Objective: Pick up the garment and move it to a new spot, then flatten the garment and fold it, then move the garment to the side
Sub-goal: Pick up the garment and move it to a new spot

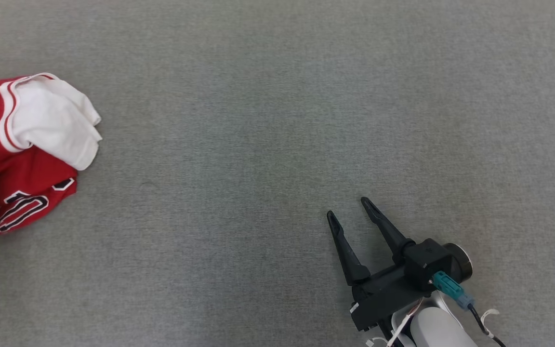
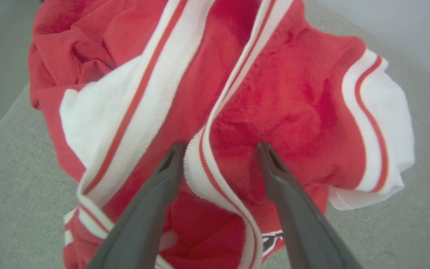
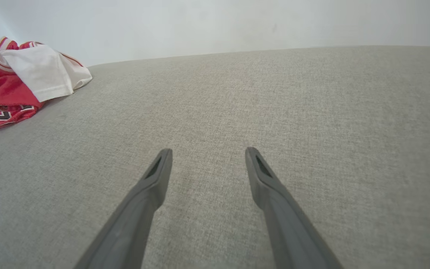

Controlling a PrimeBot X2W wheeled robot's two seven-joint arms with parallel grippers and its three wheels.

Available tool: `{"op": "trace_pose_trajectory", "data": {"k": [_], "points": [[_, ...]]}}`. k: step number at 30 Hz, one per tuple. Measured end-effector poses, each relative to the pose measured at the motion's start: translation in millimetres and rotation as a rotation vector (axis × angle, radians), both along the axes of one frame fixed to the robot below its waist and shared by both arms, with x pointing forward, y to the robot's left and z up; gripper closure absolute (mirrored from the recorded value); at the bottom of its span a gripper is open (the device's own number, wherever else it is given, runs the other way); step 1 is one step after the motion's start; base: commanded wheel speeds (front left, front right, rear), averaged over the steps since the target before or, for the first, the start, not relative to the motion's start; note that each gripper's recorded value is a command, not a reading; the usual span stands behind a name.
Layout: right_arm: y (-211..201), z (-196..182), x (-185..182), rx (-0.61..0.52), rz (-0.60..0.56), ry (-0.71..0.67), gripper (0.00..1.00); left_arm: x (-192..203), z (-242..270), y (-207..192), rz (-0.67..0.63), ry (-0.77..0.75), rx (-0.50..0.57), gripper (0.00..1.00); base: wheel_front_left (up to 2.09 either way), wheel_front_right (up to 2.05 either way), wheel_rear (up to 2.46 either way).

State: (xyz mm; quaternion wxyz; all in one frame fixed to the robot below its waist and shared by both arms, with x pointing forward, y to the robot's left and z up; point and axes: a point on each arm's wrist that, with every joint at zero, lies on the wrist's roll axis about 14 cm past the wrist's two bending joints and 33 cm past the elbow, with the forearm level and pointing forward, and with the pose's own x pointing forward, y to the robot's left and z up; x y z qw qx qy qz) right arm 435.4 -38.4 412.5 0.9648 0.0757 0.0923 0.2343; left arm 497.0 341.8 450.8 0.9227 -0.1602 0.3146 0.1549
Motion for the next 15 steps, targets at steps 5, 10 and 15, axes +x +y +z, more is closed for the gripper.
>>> {"op": "trace_pose_trajectory", "data": {"k": [5,10,15], "points": [[-7,-4,-2,-0.001,-0.019,0.015,0.00,-2,-18,-14,-0.031,0.033,-0.002,1.00,0.00,0.00,0.00],[-6,5,-3,0.009,-0.020,-0.002,0.00,-1,0,-11,-0.044,-0.039,0.026,1.00,0.00,0.00,0.00],[-4,16,-7,0.015,-0.019,-0.022,0.00,8,46,-14,-0.084,-0.163,0.048,1.00,0.00,0.00,0.00]]}}
